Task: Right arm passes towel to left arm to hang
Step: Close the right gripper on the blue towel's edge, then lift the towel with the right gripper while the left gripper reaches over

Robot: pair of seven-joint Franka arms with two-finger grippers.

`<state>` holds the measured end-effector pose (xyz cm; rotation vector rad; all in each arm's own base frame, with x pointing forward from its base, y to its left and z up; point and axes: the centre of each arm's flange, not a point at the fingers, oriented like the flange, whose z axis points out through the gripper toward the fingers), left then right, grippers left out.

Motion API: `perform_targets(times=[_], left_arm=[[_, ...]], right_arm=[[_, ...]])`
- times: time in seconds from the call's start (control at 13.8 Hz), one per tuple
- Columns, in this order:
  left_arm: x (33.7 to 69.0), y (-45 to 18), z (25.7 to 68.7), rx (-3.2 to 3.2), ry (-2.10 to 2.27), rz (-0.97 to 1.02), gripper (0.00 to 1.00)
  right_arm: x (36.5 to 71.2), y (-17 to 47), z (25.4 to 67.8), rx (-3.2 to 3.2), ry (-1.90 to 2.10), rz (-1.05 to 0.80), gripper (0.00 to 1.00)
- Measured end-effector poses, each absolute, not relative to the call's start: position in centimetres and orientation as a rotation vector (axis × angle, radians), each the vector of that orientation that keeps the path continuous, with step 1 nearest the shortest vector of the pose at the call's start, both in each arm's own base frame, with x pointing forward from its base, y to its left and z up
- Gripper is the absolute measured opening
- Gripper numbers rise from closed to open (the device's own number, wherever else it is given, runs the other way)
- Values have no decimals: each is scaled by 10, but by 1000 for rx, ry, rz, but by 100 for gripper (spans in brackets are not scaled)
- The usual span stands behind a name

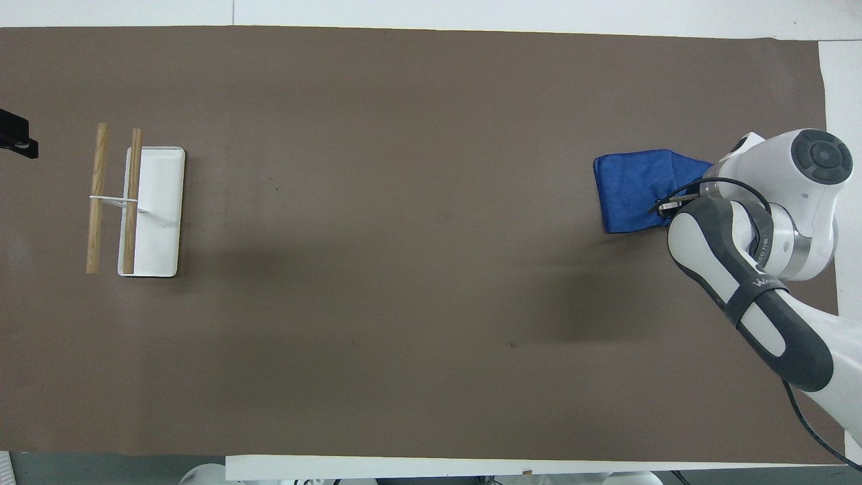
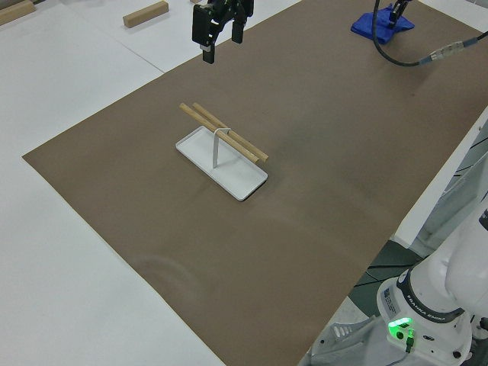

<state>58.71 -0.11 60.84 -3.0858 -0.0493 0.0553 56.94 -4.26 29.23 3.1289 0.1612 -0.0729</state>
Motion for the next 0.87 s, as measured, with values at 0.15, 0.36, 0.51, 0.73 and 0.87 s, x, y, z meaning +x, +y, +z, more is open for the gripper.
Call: perform_targets(times=[0.15,0.36,0.51,0.73,0.87], left_arm=[[587,-1,608,-3086,-49,55,100],[587,-2,608,-3086,-47,55,100],[587,-4,606,-3085,-56,63,100],[587,-6,601,-3084,-96,50,100],[590,-8,596,-3083,-178,4,100]], right_arm=[[579,-18,319,3139,225,-153,6],[596,21,394,3296,167,-205,6],[601,43,431,3419,-4,-216,6],[601,112,451,3568,-464,-349,6],[593,173,461,3587,-758,-501,6]])
